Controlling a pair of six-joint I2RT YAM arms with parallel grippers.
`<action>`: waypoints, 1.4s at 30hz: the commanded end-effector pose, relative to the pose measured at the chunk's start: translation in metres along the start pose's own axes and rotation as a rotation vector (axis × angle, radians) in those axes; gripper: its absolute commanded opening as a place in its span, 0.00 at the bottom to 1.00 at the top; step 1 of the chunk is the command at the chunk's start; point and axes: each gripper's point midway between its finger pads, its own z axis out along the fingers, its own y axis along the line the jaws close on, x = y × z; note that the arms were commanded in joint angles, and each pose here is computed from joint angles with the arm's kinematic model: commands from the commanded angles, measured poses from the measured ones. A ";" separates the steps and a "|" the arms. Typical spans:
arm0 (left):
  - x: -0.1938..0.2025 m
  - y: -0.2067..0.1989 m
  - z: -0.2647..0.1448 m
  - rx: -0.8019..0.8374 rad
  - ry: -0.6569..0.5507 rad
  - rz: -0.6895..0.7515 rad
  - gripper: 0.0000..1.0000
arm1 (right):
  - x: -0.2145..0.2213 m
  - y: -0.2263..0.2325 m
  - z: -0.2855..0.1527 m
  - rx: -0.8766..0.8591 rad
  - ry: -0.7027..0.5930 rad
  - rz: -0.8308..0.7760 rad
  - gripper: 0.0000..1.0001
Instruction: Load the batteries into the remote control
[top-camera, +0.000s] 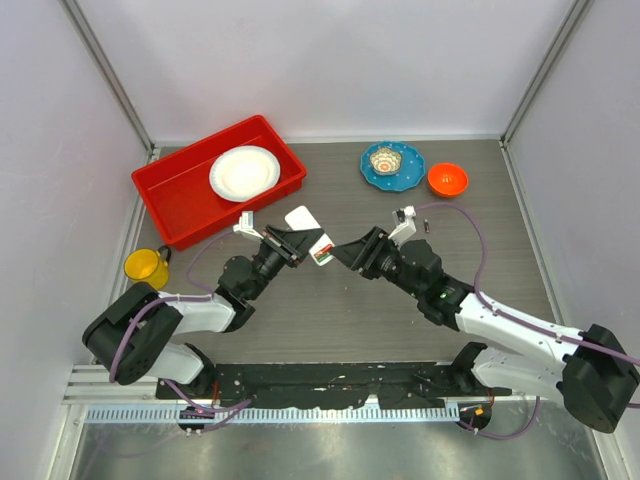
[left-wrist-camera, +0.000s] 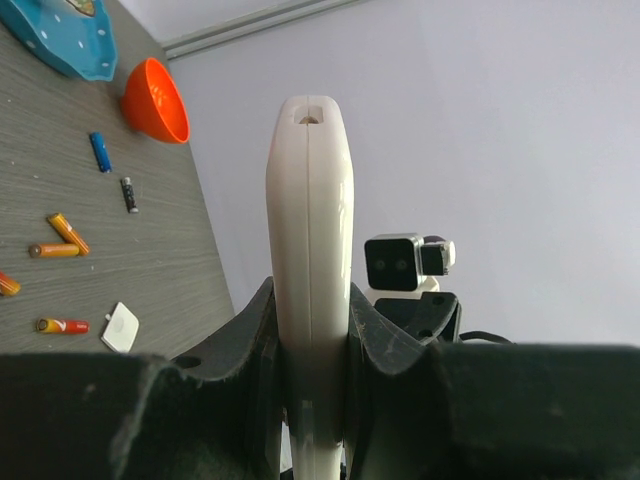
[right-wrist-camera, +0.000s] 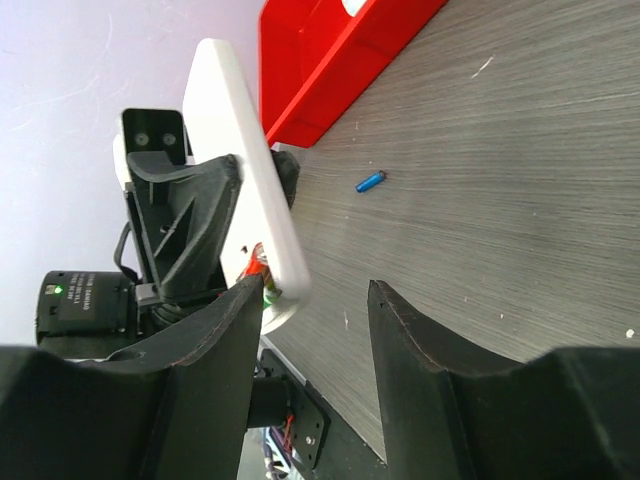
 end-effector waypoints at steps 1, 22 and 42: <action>-0.016 -0.081 -0.002 0.307 -0.059 -0.006 0.00 | -0.016 0.022 0.006 -0.066 -0.045 -0.019 0.51; -0.016 -0.080 -0.002 0.304 -0.058 -0.007 0.00 | -0.029 0.037 -0.001 -0.116 -0.098 -0.044 0.54; -0.012 -0.084 -0.002 0.318 -0.035 -0.009 0.00 | -0.022 0.032 0.012 -0.103 -0.069 -0.038 0.49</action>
